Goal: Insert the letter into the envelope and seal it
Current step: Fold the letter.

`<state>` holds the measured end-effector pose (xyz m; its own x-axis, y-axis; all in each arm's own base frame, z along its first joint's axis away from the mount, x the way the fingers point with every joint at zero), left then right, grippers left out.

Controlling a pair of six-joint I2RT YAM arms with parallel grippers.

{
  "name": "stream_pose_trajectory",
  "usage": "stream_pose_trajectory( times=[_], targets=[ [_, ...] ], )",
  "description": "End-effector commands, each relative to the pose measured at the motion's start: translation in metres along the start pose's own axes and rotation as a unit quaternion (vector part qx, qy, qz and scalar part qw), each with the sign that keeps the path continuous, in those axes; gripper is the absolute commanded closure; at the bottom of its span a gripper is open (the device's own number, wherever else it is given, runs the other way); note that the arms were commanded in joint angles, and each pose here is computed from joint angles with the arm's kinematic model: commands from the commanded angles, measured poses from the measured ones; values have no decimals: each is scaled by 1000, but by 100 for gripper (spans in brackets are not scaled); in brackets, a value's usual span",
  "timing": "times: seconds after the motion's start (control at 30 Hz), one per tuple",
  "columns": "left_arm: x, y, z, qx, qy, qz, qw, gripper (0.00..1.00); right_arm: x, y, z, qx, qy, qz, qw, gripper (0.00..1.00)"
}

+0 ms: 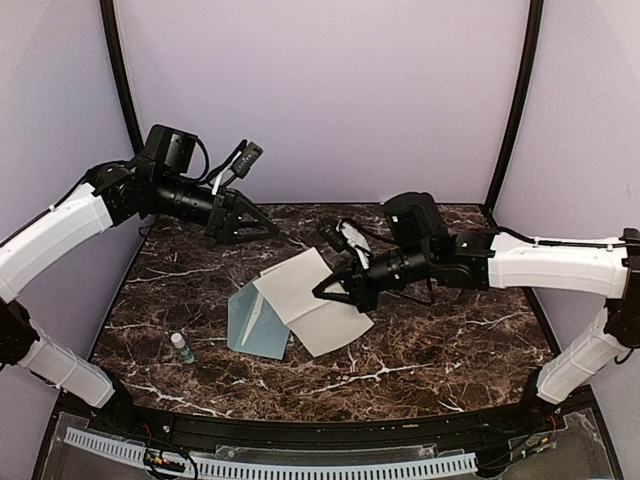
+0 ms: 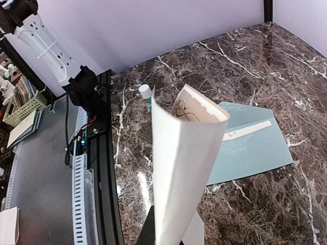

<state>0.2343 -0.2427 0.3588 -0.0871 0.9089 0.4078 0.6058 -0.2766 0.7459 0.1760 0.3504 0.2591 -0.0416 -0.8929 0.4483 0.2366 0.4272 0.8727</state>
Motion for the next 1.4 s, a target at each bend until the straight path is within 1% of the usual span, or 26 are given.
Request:
stream_pose_trajectory(
  times=[0.0, 0.17, 0.3, 0.37, 0.4, 0.43, 0.47, 0.5, 0.57, 0.67, 0.7, 0.73, 0.77, 0.8, 0.83, 0.87, 0.9, 0.97, 1.07, 1.1, 1.17, 1.23, 1.37],
  targets=[
    [-22, -15, -5, -53, -29, 29, 998, 9, 21, 25, 14, 1, 61, -47, 997, 100],
    [-33, -16, -16, -58, -81, 42, 994, 7, 27, 32, 22, -5, 93, -39, 995, 100],
    [-41, -20, -27, -53, -124, 60, 989, 6, 27, 32, 21, -9, 95, -31, 995, 100],
    [-45, -23, -31, -53, -135, 70, 987, 11, 26, 31, 22, -11, 97, -27, 995, 100],
    [-46, -24, -33, -53, -140, 74, 986, 19, 26, 31, 21, -11, 97, -27, 995, 100],
    [-48, -25, -32, -49, -142, 77, 986, 24, 26, 31, 22, -11, 99, -27, 995, 100],
    [-48, -26, -33, -47, -147, 79, 985, 35, 26, 31, 22, -10, 100, -28, 995, 100],
    [-50, -27, -32, -43, -150, 82, 984, 40, 26, 31, 21, -10, 99, -28, 995, 100],
    [-50, -28, -33, -40, -156, 84, 983, 57, 26, 32, 22, -9, 100, -31, 994, 100],
    [-50, -29, -33, -37, -162, 85, 983, 69, 26, 33, 21, -10, 100, -32, 994, 100],
    [-51, -30, -33, -37, -163, 85, 982, 78, 26, 33, 20, -11, 99, -32, 994, 100],
    [-51, -30, -33, -36, -163, 86, 982, 82, 26, 32, 20, -11, 99, -32, 994, 100],
    [-51, -30, -33, -37, -163, 85, 982, 88, 26, 31, 19, -13, 97, -30, 995, 100],
    [-51, -30, -33, -36, -162, 85, 982, 92, 26, 31, 18, -14, 94, -30, 995, 100],
    [-51, -30, -32, -37, -159, 85, 983, 98, 27, 31, 17, -14, 90, -31, 995, 100],
    [-51, -30, -32, -39, -157, 84, 983, 99, 27, 31, 16, -15, 83, -32, 996, 100],
    [-51, -30, -31, -40, -152, 82, 984, 100, 30, 32, 15, -14, 78, -37, 996, 93],
    [-51, -31, -30, -44, -148, 77, 985, 100, 35, 37, 14, -12, 67, -56, 996, 65],
    [-52, -33, -30, -44, -152, 69, 985, 100, 44, 47, 15, -6, 58, -97, 994, 42],
    [-52, -33, -30, -43, -155, 69, 984, 100, 46, 49, 16, -7, 55, -106, 993, 38],
    [-53, -33, -30, -40, -159, 70, 984, 100, 50, 58, 15, 1, 44, -133, 990, 36],
    [-53, -34, -30, -39, -161, 71, 984, 100, 53, 62, 14, 5, 34, -150, 988, 37],
    [-54, -35, -30, -36, -164, 73, 983, 100, 53, 67, 12, 8, 25, -163, 986, 49]
  ],
)
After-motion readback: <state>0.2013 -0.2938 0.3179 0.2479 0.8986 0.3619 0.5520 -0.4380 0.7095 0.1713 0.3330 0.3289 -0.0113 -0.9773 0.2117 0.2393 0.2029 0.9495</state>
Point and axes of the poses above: each gripper's point midway between its finger pads, its own x axis back along the fingers, its own z axis along the line the jaws close on, y = z × x, the point moved 7 cm from there along x, back along the fingers, and after that the axes turned 6 degrees about x, right-handed, at the moved point
